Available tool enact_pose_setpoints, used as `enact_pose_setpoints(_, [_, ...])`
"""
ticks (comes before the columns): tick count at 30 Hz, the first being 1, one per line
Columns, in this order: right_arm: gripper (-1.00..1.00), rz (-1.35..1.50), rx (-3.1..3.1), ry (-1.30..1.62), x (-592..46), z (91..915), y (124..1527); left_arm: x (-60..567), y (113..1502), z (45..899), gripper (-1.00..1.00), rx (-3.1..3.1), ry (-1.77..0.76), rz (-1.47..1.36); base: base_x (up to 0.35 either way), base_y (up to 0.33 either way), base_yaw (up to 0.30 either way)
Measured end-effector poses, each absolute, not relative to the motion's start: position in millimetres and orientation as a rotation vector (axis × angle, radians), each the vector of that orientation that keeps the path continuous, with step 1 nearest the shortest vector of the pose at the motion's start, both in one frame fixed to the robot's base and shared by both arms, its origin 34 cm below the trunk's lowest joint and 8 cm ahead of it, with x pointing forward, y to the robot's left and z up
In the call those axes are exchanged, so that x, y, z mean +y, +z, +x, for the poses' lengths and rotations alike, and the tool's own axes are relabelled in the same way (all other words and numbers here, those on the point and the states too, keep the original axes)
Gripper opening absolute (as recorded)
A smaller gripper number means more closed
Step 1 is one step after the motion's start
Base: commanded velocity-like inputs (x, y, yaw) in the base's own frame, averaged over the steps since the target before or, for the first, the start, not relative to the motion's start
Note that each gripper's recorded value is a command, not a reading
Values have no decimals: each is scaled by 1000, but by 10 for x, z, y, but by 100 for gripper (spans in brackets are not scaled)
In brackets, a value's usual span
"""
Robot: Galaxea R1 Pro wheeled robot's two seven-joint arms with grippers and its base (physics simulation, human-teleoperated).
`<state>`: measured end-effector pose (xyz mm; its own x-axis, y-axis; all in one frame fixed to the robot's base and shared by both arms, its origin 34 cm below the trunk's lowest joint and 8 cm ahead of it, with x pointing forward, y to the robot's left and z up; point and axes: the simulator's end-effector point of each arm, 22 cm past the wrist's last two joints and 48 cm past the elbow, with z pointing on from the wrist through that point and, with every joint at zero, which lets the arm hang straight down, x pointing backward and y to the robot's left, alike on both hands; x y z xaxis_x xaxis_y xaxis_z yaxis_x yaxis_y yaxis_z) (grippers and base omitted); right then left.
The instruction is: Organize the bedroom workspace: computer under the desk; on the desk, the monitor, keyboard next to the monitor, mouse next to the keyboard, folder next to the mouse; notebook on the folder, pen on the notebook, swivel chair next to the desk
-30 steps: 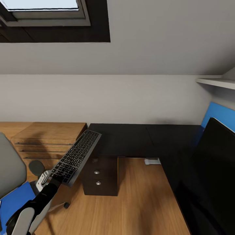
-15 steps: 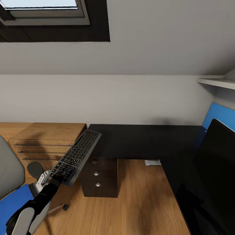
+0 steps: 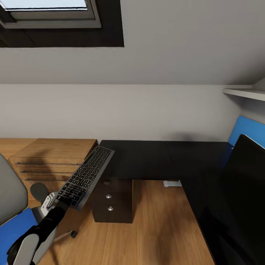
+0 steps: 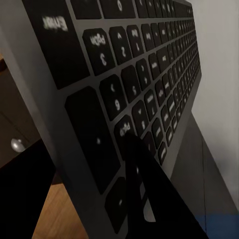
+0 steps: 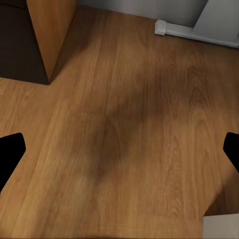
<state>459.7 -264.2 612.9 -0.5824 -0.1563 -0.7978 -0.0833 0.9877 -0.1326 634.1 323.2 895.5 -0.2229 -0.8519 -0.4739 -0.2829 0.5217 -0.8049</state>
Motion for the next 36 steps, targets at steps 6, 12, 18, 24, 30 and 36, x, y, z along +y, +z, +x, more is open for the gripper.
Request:
enact_pose_setpoints(6, [100, -166, 2193, -99, -2640, 4599, 6133, 3233, 8953, 6338, -100, 1766, -714, -953, 285, -15, 0])
enact_pose_setpoints(12, [100, -166, 2193, -99, -2640, 4600, 6132, 3231, 8952, 6341, -100, 1764, -716, -955, 182, -84, 0])
enact_pose_setpoints(18, [100, -167, 2193, -98, -2633, 4601, 6130, 3236, 8950, 6341, -100, 1766, -713, -954, 23, -89, 0])
enact_pose_setpoints(24, [100, -168, 2192, -98, -2637, 4602, 6132, 3236, 8951, 6342, -100, 1765, -714, -955, 3, -54, 0])
enact_pose_setpoints(30, [100, -168, 2193, -97, -2629, 4600, 6130, 3235, 8951, 6341, -100, 1766, -712, -952, 31, -3, 0])
enact_pose_setpoints(36, [100, -168, 2193, -96, -2623, 4597, 6131, 3234, 8955, 6339, -100, 1765, -714, -952, 199, 50, 0])
